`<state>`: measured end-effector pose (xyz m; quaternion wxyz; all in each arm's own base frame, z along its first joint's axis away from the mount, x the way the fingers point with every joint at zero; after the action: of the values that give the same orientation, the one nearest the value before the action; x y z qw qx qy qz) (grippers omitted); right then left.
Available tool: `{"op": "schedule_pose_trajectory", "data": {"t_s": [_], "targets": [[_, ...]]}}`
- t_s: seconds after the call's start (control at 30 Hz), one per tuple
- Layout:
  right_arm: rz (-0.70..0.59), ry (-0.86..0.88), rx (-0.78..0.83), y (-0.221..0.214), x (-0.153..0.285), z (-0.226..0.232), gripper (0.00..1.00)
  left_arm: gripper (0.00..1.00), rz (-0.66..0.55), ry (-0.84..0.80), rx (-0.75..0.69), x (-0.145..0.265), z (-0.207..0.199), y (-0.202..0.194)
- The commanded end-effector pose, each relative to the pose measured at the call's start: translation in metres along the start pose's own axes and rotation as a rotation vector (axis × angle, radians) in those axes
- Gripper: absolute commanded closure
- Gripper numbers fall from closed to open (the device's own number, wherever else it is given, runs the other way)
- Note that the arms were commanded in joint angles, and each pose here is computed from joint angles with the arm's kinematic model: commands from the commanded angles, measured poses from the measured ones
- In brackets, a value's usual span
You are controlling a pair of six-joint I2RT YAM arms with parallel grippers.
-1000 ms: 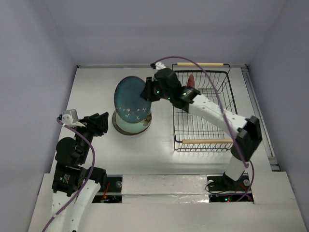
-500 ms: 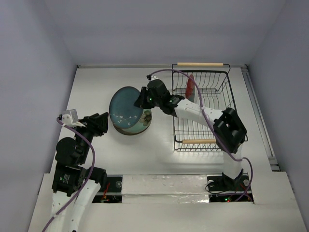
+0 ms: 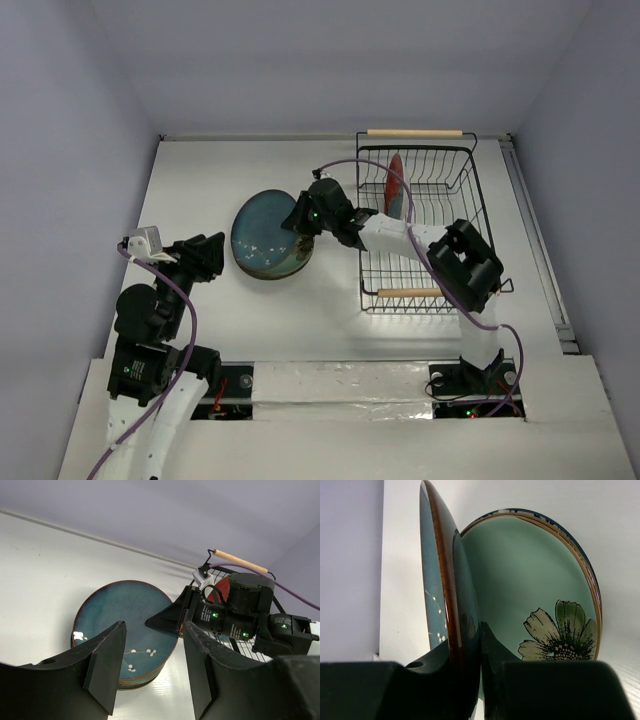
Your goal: Unload the plates from the dish rack
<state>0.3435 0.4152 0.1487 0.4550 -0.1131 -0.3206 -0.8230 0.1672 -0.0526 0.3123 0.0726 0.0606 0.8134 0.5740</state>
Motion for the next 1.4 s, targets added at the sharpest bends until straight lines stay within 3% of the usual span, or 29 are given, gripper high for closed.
{"op": "schedule_pose_trajectory", "data": {"t_s": [0.0, 0.13, 0.17, 0.27, 0.57, 1.13, 1.37], "targets": [[-0.117, 0.22, -0.026, 0.031, 0.013, 0.058, 0.91, 0.54, -0.043, -0.03, 0.005, -0.003, -0.005, 0.007], [-0.1, 0.203, -0.05, 0.027, 0.011, 0.046, 0.76, 0.54, -0.045, -0.031, 0.005, -0.003, -0.005, 0.008], [-0.094, 0.189, -0.052, 0.026, 0.011, 0.043, 0.64, 0.54, -0.044, -0.031, 0.005, -0.003, -0.005, 0.007], [-0.082, 0.156, -0.043, 0.022, 0.01, 0.034, 0.47, 0.54, -0.045, -0.031, 0.007, -0.003, -0.005, 0.008], [-0.081, 0.002, 0.068, 0.024, 0.015, 0.014, 0.2, 0.54, -0.051, -0.033, 0.007, -0.001, -0.006, 0.009], [-0.088, -0.449, 0.409, 0.027, 0.018, -0.026, 0.05, 0.54, -0.053, -0.034, 0.007, -0.001, -0.006, 0.009], [-0.075, -0.467, 0.449, 0.026, 0.019, -0.023, 0.03, 0.54, -0.053, -0.034, 0.007, -0.001, -0.006, 0.009]]}}
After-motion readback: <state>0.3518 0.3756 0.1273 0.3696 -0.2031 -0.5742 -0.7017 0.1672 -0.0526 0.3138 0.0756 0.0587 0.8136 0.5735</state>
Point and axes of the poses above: each gripper's point midway between its finger pads, its own x axis back along the fingers, its own z axis along the line the jaws close on, y = z × x, the point moved 4 cm from there along x, back along the fingers, and after that the axes turned 8 degrees about -x, right-handed, at the moved point
